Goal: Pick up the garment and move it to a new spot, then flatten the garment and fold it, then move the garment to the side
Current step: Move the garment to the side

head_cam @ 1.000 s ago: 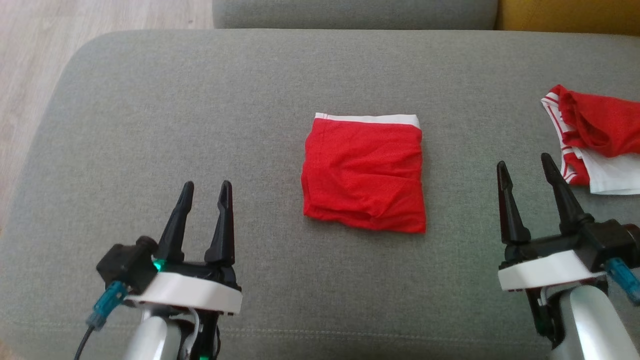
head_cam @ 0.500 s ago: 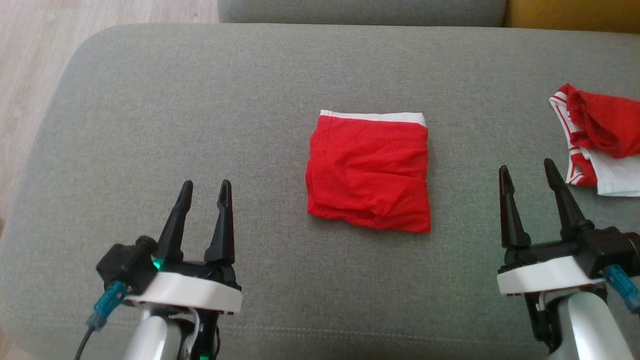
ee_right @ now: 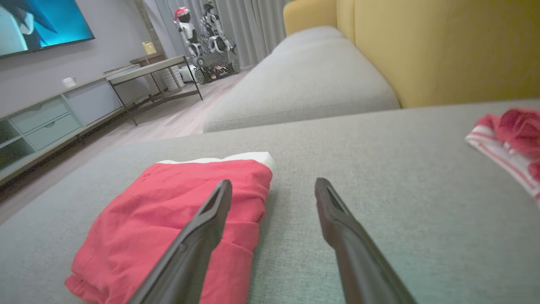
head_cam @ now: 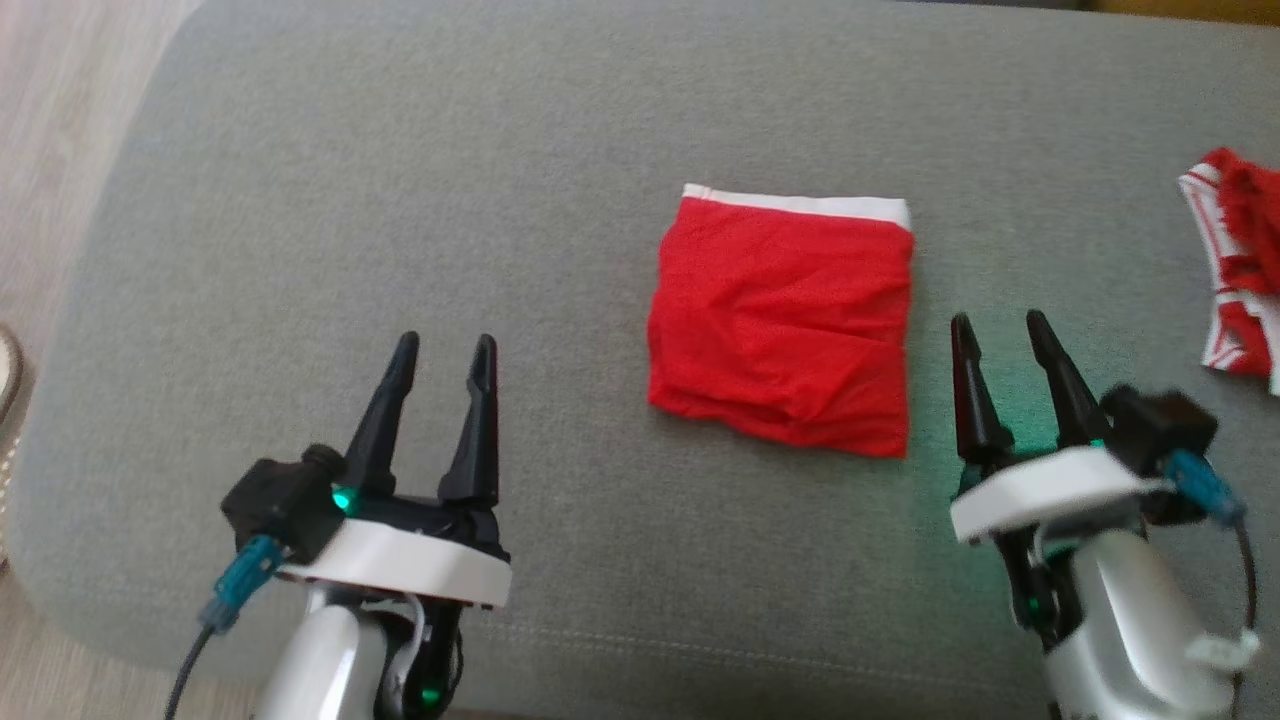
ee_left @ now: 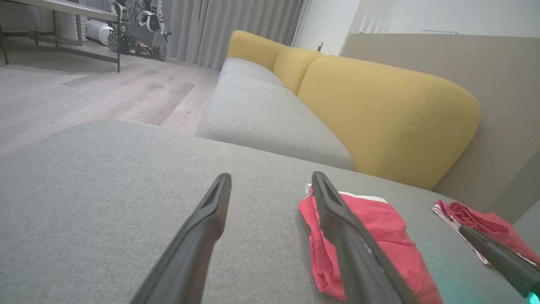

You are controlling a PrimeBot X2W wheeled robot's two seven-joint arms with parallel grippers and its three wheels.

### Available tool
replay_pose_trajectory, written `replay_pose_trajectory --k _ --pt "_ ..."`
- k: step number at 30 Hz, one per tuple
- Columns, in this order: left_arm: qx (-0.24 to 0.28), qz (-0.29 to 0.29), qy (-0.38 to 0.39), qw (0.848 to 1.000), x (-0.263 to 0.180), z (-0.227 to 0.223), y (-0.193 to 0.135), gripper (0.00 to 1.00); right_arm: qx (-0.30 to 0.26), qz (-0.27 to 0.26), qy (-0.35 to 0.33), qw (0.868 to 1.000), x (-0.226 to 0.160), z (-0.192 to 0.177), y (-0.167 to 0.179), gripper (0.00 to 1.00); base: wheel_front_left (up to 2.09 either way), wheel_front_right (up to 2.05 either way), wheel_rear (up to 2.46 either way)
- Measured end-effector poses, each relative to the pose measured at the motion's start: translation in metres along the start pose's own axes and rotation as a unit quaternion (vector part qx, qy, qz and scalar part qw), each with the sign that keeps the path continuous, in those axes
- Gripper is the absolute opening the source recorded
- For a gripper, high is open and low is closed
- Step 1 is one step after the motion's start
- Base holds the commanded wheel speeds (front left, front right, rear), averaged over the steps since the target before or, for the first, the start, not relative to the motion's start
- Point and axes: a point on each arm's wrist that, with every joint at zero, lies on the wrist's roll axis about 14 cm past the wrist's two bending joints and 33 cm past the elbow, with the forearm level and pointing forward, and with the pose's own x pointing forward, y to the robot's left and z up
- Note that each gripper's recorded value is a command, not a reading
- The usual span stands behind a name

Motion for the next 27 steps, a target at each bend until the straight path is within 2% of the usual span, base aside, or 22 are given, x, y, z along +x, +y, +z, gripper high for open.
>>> replay_pose_trajectory --k 2,7,13,14,15,18,21,27 --pt "0.0 0.004 0.007 1.0 -0.001 -0.004 0.002 1.0 0.032 0.006 0.019 0.999 0.012 -0.008 0.005 1.0 0.0 0.0 0.0" --pt "0.004 0.017 0.015 1.0 -0.005 -0.008 0.01 1.0 0.062 0.025 0.088 0.994 0.024 -0.043 0.021 1.0 0.0 0.0 0.0" --pt "0.012 0.033 0.009 0.999 -0.006 -0.003 0.021 1.0 0.065 0.037 0.147 0.986 0.032 -0.074 0.03 1.0 0.0 0.0 0.0" --pt "0.012 0.036 0.009 0.999 -0.006 -0.003 0.023 1.0 0.065 0.04 0.15 0.986 0.034 -0.076 0.031 0.75 0.0 0.0 0.0" --pt "0.011 0.039 0.009 0.999 -0.007 -0.003 0.024 1.0 0.062 0.043 0.15 0.986 0.036 -0.075 0.033 0.0 0.0 0.0 0.0" --pt "0.009 0.042 0.009 0.999 -0.008 -0.002 0.026 1.0 0.036 0.058 0.138 0.988 0.042 -0.072 0.035 0.0 0.0 0.0 0.0" --pt "0.009 0.04 0.007 0.999 -0.007 -0.002 0.025 1.0 -0.033 0.077 0.122 0.989 0.042 -0.065 0.029 0.0 0.0 0.0 0.0" --pt "-0.005 0.005 0.016 1.0 0.002 -0.01 0.006 1.0 -0.131 0.078 0.093 0.984 0.04 -0.04 0.001 0.0 0.0 0.0 0.0"
